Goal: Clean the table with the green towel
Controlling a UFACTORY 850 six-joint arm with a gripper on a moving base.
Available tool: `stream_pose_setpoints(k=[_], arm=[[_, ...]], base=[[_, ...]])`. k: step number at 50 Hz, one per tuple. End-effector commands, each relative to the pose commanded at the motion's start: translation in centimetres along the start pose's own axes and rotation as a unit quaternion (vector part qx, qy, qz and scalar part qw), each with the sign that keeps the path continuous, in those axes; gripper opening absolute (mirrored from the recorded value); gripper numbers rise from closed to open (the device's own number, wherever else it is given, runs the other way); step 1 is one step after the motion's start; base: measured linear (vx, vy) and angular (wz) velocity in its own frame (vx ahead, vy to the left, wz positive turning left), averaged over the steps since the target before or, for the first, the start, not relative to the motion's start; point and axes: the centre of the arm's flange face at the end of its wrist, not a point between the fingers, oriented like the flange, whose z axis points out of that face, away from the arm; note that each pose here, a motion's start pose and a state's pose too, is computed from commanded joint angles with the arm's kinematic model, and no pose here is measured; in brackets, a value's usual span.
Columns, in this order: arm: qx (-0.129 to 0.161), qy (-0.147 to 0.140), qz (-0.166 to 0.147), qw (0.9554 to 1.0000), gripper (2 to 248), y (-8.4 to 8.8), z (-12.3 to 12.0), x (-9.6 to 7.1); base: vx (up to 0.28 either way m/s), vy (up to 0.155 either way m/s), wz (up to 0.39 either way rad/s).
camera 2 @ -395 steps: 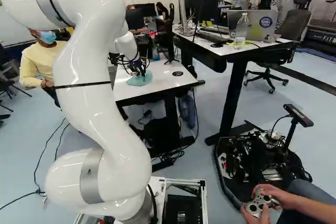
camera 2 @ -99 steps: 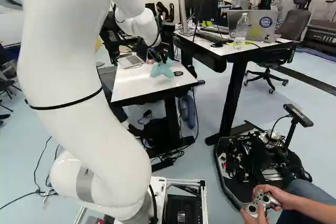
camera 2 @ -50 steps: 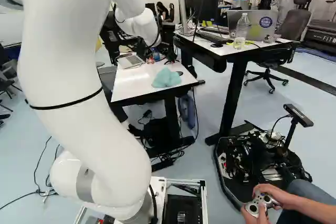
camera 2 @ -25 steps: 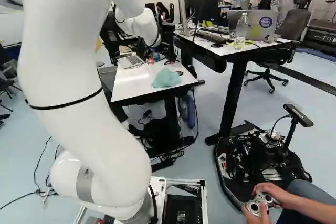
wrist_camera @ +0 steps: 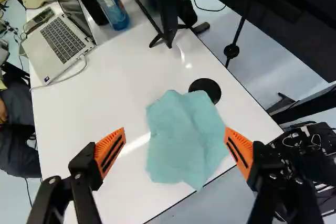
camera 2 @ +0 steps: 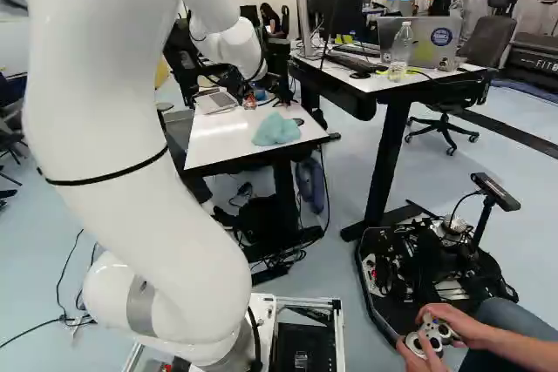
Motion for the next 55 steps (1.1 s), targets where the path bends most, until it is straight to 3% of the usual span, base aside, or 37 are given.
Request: stream_pose_setpoints(k=[29, 55], arm=[[-0.004, 0.038, -0.013, 0.9992, 247, 0.5, -0.5, -4.1], [-0.005, 0.093, -0.032, 0.9951, 247, 1.2, -1.4, -10.3]], base=[[0.0, 0.0, 0.0], [0.0, 0.0, 0.0]])
